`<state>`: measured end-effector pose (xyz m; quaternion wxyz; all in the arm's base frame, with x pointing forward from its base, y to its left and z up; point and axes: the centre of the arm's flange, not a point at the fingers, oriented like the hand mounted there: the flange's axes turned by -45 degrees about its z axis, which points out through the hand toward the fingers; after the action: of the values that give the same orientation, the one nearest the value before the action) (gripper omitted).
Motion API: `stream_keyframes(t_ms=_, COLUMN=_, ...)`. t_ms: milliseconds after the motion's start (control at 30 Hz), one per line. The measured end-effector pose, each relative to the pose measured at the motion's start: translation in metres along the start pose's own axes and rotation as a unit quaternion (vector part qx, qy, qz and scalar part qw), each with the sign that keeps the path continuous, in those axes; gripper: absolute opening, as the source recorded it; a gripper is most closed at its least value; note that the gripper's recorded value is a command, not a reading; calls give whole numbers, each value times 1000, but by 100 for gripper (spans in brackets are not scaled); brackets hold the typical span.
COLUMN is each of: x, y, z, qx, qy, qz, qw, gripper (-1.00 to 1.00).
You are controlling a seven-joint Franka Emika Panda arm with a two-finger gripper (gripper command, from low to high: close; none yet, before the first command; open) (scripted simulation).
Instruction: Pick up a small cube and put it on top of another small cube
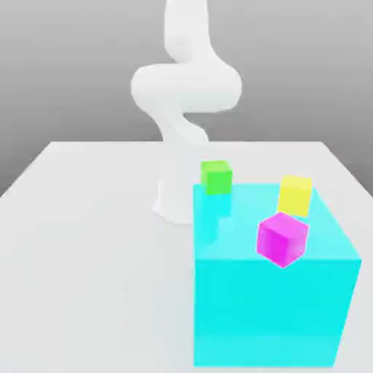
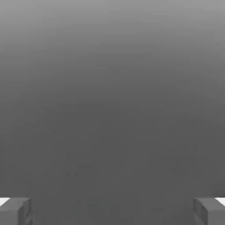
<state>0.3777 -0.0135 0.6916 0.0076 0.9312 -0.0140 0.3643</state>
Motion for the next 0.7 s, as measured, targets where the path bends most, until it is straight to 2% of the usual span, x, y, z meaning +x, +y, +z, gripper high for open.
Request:
stream_keyframes(t_ms=367, x=9, y=79, z=167, qx=-41, qy=-122, qz=19, qw=992, gripper=0)
stream_keyframes(t_ms=700, x=-45, y=177, z=313, qx=-57, qy=-229, qz=51, qw=970, gripper=0)
